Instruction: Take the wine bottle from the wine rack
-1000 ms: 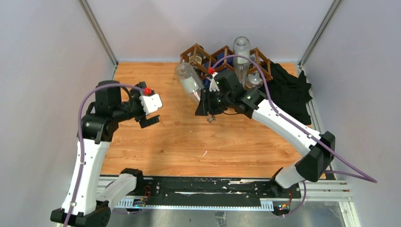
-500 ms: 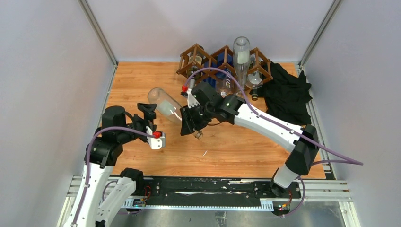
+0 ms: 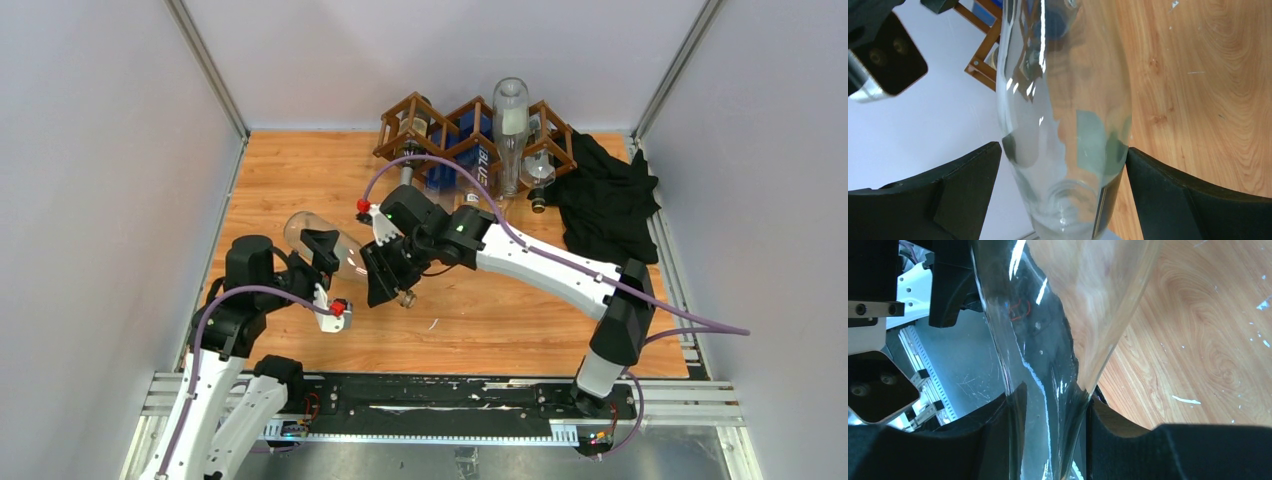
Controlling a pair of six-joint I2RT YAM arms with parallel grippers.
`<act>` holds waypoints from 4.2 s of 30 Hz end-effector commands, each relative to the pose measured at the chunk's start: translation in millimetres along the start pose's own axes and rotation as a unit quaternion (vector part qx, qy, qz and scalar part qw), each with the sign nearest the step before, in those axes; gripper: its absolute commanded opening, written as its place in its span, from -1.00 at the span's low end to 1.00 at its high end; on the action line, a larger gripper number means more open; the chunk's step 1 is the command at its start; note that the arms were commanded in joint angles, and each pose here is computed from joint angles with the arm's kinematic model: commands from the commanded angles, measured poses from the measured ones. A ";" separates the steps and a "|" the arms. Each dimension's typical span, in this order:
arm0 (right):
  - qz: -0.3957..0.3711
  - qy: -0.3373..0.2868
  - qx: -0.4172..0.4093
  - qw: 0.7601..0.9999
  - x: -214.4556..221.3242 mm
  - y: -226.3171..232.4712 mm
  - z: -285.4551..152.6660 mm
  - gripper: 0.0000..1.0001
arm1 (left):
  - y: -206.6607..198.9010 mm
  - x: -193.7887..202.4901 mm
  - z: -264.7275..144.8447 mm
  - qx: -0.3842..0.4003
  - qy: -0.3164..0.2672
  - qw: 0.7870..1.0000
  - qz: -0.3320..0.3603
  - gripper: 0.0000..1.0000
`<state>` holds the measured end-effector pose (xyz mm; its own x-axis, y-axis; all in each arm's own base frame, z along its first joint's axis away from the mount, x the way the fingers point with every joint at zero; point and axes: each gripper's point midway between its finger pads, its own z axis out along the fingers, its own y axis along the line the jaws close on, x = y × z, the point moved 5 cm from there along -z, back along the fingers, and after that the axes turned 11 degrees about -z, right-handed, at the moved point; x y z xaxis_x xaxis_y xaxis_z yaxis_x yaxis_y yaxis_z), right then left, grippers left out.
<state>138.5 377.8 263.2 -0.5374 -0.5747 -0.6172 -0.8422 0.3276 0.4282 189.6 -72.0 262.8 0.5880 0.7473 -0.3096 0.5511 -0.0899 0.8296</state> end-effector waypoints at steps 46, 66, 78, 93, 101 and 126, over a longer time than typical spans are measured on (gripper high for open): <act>-0.081 -0.123 0.011 0.989 -44.8 15.8 -14.3 0.55 | 37.5 -12.9 5.5 -0.189 -0.049 0.979 0.058 -1.00; -0.084 -0.212 0.123 0.966 -60.8 -7.3 -90.0 0.98 | 51.1 -12.4 -3.8 -0.257 -0.041 0.963 0.073 -1.00; -0.095 -0.337 0.170 0.921 -65.2 -3.3 -147.2 1.00 | 70.7 -20.7 -17.2 -0.239 -0.091 0.930 -0.265 -1.00; -0.133 -0.371 0.072 0.916 -94.6 19.4 -128.1 0.96 | 45.4 -59.1 -4.9 -0.057 -0.156 0.826 -0.538 -1.00; -0.132 -0.372 0.035 0.918 -113.0 29.3 -111.4 0.85 | 40.4 -71.0 -7.2 -0.021 -0.175 0.800 -0.574 -1.00; -0.111 -0.352 0.046 0.928 -133.0 28.2 -80.2 -1.00 | 39.7 -83.7 -4.1 0.013 -0.198 0.717 -0.668 0.71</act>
<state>193.8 403.4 398.9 -0.2459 -0.0222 -0.9690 -0.9167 0.3301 0.2251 151.6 -124.3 275.3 -0.4202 0.0937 -0.9026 0.7714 0.5608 -0.3009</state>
